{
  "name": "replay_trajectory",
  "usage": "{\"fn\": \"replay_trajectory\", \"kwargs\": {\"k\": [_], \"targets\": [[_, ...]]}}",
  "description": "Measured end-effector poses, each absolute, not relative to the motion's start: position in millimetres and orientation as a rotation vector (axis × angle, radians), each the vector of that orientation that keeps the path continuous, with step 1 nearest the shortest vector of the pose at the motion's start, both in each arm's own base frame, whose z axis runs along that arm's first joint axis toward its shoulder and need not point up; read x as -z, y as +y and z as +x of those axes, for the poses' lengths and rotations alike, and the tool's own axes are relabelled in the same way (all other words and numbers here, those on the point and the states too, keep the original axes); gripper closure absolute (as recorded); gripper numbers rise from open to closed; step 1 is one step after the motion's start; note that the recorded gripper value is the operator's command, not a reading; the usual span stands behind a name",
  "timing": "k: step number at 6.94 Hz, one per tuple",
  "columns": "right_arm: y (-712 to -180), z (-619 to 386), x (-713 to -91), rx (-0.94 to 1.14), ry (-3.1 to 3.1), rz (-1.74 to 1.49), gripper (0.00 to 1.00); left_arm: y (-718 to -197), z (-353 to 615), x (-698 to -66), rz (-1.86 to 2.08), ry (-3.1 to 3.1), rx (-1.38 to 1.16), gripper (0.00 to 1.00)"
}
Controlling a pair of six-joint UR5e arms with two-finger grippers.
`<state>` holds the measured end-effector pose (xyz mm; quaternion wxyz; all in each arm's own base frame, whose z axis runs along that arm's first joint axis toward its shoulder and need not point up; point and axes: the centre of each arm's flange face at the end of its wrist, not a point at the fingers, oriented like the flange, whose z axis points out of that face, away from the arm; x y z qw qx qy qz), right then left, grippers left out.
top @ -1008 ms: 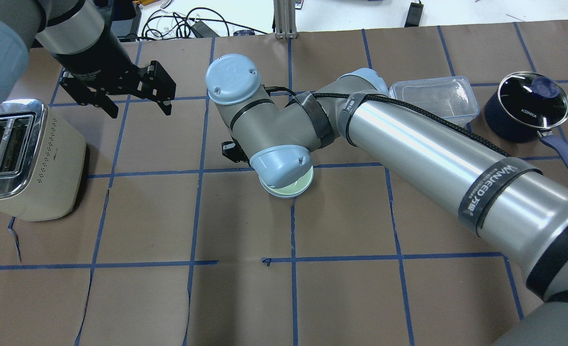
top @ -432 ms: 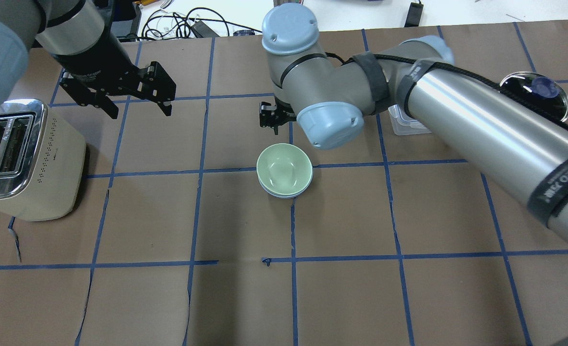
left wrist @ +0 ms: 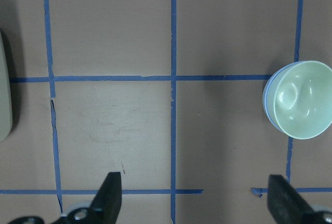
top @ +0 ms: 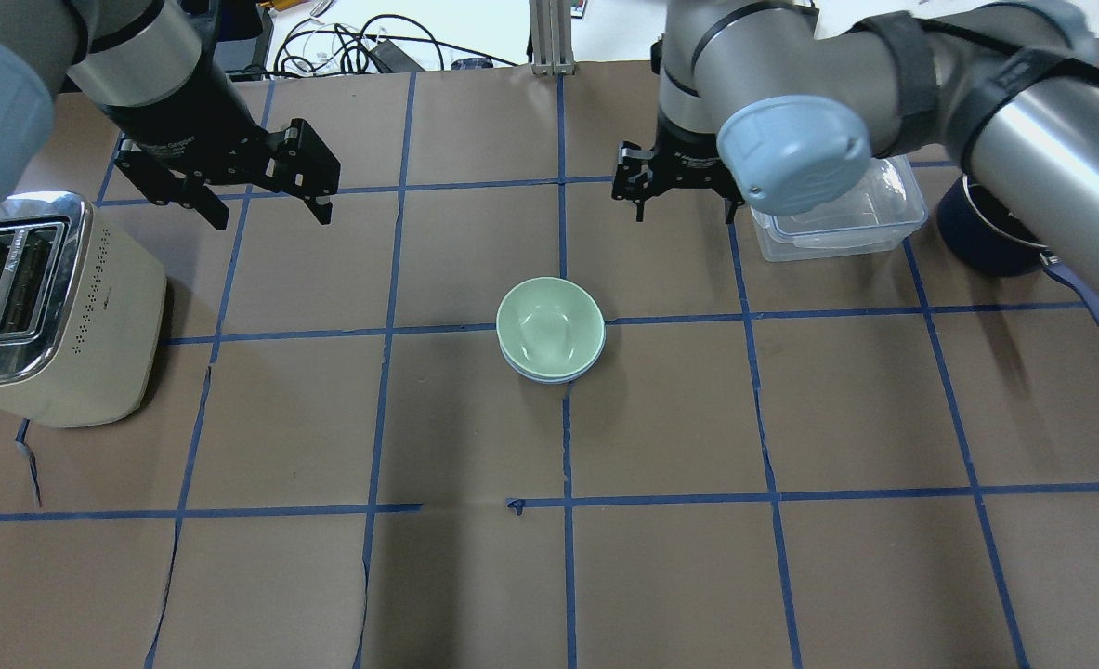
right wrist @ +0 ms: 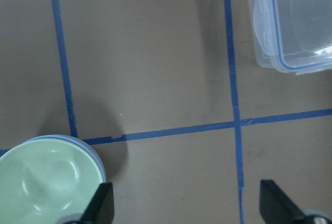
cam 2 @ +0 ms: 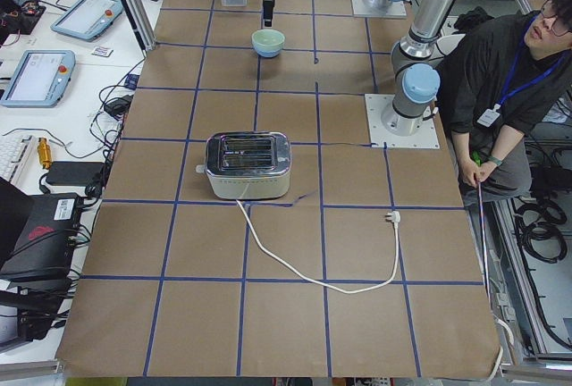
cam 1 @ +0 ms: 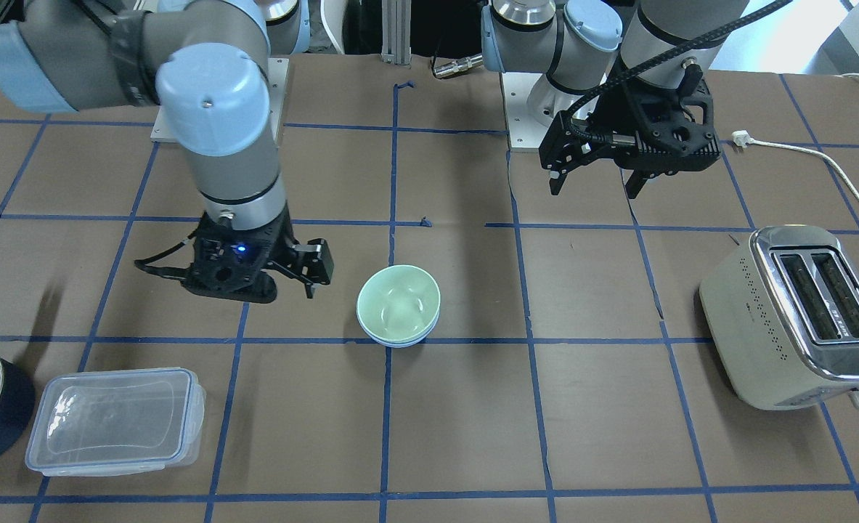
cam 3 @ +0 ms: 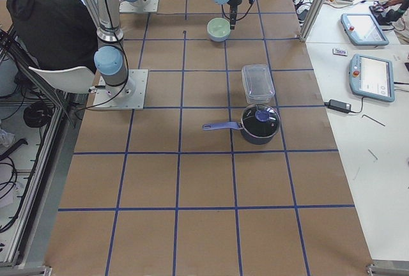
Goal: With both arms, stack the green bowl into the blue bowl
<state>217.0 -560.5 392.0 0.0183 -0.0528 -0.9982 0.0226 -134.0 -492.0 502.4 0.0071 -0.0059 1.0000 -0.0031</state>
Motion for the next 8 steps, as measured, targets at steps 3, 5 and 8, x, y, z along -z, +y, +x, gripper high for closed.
{"fn": "replay_trajectory", "kwargs": {"k": [3,5,8], "targets": [[-542.5,142.8,-435.0,0.006,-3.104,-0.111,0.0,-491.4,-133.5,-502.1,-0.02,3.127,0.009,0.0],[-520.4,115.3,-465.0,0.018,-3.109,0.027,0.0,-491.2,-133.9,-502.0,-0.019,3.127,0.008,0.0],[-505.9,110.6,-474.4,0.064,-3.112,0.038,0.0,-491.1,-133.9,-501.6,-0.019,3.127,0.007,0.0]]}}
